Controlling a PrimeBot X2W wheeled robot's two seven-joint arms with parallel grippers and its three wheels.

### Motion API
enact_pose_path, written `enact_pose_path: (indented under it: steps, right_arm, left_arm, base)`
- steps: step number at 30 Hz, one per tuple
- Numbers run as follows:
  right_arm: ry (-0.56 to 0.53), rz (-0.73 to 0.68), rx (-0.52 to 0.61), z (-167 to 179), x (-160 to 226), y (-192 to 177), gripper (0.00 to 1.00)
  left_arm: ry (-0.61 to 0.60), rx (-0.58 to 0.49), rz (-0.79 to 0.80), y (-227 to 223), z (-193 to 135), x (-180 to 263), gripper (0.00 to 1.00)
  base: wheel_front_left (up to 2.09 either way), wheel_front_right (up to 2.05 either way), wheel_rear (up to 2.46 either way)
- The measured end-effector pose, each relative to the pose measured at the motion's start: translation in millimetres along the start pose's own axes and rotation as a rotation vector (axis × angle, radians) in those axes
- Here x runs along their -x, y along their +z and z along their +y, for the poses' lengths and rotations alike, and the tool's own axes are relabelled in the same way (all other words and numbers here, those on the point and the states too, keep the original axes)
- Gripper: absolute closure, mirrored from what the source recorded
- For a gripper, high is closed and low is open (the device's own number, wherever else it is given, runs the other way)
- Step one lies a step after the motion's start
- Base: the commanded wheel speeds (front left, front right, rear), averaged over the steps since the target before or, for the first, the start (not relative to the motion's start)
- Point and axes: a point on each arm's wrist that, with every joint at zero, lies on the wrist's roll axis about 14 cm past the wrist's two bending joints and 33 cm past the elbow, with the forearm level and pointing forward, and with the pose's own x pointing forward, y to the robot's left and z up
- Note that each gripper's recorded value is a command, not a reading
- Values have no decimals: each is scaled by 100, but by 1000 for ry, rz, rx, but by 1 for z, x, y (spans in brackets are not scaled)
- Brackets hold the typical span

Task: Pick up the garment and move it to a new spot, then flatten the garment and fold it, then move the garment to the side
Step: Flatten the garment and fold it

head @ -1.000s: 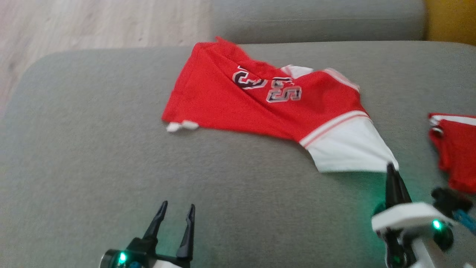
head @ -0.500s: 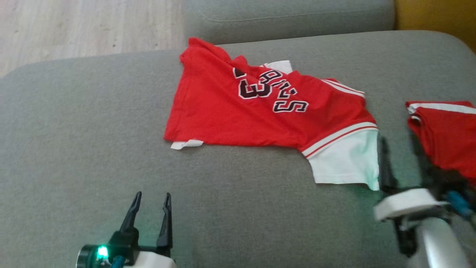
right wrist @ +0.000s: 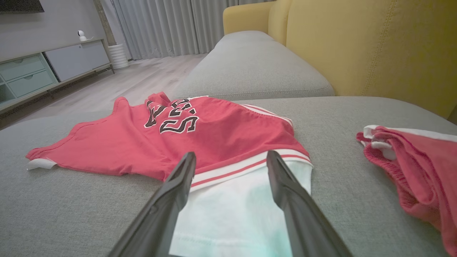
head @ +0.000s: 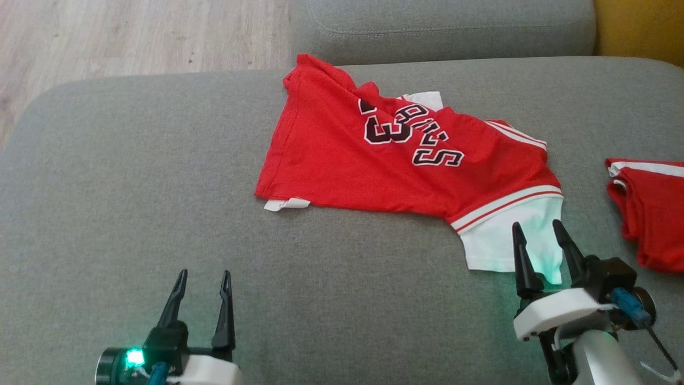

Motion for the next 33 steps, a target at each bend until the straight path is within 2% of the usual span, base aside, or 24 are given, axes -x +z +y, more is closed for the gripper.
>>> enact_pose_path:
  steps: [8, 16, 19, 30, 31, 32, 33]
  right_arm:
    - [-1, 40, -12, -1, -2, -14, 0]
    - [-33, 47, -9, -16, -23, -16, 0]
    - [-73, 60, -16, -31, -21, -21, 0]
    - [-206, 125, -16, -75, -6, -44, 0]
    - [-218, 128, -15, -79, -4, -44, 0]
    - [-225, 133, -15, -81, -2, -46, 0]
    - [-230, 137, -17, -82, -1, -47, 0]
  left_arm:
    - [-71, 18, 22, -5, -13, -16, 0]
    - [-169, 57, -38, 26, -35, -104, 0]
    - [-182, 88, 12, 11, -41, -125, 0]
    - [-227, 114, 185, -52, -61, -160, 0]
    - [-236, 113, 188, -54, -64, -161, 20]
    - [-247, 112, 194, -56, -66, -160, 78]
    - [-253, 114, 194, -56, -68, -159, 100]
  base:
    - [0, 0, 0]
    - [0, 0, 0]
    - [0, 0, 0]
    - [0, 0, 0]
    - [0, 0, 0]
    - [0, 0, 0]
    - [0, 0, 0]
